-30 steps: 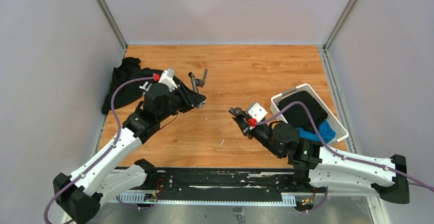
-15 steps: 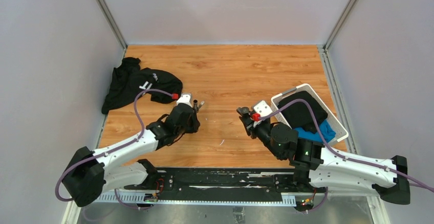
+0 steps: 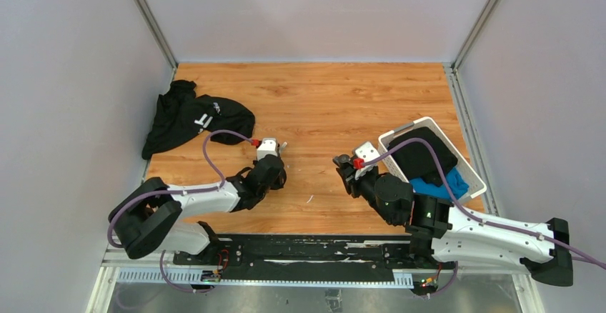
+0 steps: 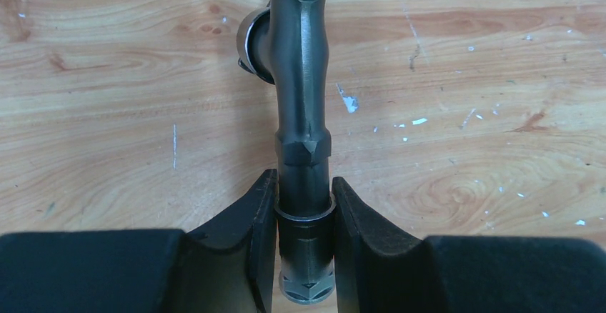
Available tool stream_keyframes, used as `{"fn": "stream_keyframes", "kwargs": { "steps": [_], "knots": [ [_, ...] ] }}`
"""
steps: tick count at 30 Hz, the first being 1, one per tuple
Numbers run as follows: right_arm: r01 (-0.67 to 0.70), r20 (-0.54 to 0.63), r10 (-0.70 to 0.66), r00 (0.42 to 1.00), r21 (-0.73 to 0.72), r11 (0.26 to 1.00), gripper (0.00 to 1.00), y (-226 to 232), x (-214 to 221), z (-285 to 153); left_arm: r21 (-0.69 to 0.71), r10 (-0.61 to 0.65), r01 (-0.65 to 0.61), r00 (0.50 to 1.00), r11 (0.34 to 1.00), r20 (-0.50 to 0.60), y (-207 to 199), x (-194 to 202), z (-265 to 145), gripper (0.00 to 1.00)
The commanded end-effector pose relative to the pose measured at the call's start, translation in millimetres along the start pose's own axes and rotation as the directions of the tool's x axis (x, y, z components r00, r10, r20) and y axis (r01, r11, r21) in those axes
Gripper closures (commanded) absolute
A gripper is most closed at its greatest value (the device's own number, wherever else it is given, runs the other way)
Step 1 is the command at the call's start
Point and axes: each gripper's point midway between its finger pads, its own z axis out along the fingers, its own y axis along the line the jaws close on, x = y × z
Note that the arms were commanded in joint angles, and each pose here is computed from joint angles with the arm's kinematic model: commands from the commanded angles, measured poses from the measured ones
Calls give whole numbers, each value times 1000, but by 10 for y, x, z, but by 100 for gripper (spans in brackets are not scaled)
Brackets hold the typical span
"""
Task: Install the water faucets
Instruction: Pick up the water faucet from the center of the board.
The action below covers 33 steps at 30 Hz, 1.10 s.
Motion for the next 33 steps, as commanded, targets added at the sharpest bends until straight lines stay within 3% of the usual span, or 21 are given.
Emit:
{"fn": "stream_keyframes", "kwargs": {
  "steps": [1, 4, 11, 19, 33],
  "knots": [
    [-35, 12, 35, 999, 16, 999, 100, -34, -25, -45, -5, -74, 75, 994, 997, 81, -91, -195, 69, 100],
    [-38, 15, 37, 999, 18, 999, 100, -48, -28, -58, -17, -89, 90, 995, 996, 48, -87, -114, 92, 99],
    [-38, 11, 38, 999, 20, 999, 100, -61, -7, -70, -58, -100, 100, 995, 993, -11, -42, 25, 123, 63],
    [-40, 13, 40, 999, 24, 999, 100, -79, -9, -83, -79, -81, 79, 996, 994, -30, -41, -6, 104, 47],
    [-37, 9, 37, 999, 25, 999, 100, -74, 3, -76, -75, -49, 45, 998, 996, -46, -47, -20, 75, 44]
  ]
}}
